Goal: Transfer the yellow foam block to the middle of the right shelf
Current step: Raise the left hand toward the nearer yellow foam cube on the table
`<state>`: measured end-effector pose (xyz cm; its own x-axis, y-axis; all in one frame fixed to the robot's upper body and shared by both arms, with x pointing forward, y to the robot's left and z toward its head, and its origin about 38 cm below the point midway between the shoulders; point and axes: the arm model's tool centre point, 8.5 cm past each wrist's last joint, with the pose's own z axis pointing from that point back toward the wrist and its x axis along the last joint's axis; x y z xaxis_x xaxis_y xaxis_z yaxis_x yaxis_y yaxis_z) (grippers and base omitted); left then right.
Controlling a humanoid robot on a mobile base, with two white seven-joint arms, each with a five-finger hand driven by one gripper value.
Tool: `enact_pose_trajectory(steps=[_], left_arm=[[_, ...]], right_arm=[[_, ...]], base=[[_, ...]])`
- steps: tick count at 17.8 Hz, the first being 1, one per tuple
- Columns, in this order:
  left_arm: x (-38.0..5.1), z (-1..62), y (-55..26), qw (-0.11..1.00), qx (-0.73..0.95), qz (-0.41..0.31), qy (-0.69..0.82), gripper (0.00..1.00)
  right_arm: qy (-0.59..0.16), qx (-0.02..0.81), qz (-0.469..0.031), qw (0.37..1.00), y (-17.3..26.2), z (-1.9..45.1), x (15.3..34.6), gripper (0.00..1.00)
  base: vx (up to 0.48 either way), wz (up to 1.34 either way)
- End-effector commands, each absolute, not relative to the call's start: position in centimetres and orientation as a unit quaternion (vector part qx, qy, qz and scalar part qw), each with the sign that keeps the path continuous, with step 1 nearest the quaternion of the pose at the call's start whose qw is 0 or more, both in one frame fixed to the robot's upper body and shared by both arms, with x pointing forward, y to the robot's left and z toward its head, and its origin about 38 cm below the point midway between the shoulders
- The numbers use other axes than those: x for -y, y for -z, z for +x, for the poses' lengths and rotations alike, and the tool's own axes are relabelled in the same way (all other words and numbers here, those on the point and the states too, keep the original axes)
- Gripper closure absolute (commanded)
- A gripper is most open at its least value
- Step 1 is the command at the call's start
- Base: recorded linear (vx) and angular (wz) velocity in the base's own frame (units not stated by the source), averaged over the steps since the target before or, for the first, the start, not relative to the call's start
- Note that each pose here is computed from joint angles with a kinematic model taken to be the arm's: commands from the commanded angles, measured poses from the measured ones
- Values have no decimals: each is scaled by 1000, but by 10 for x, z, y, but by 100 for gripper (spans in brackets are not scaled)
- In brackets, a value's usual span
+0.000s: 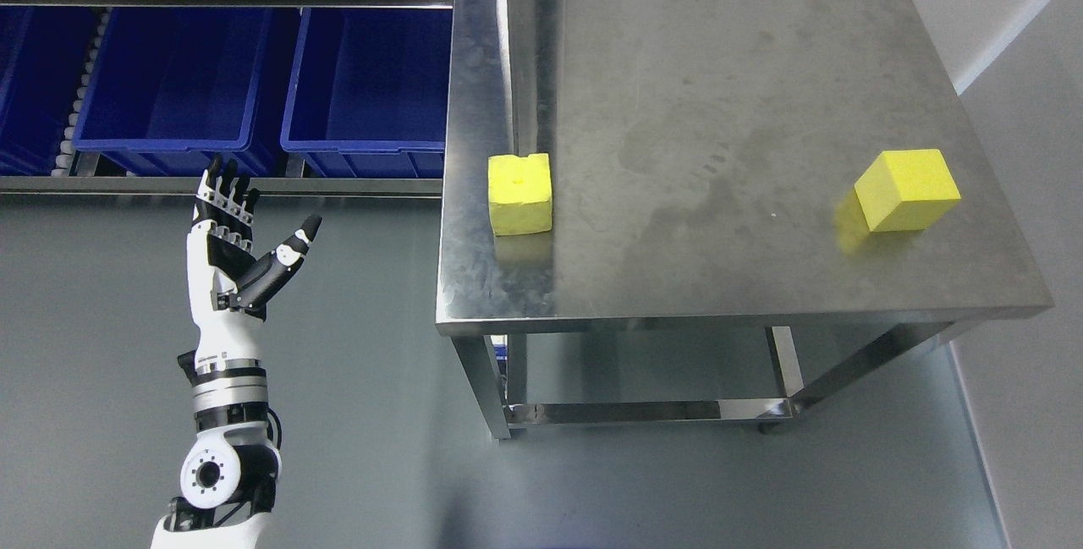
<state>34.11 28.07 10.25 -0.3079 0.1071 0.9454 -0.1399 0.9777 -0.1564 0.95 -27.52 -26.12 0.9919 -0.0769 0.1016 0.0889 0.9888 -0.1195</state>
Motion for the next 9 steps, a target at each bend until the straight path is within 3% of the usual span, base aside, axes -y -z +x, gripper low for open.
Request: enact_pose_trajectory(steps=[1, 9], left_arm=[[-283, 341, -104, 587, 804, 13, -96, 0], [-282, 368, -139, 553, 828, 7, -94, 0]], right_arm=[[39, 57, -71, 995, 260, 15, 287, 0], [39, 58, -71, 995, 260, 15, 287, 0]], base=[[0, 0], [0, 0]])
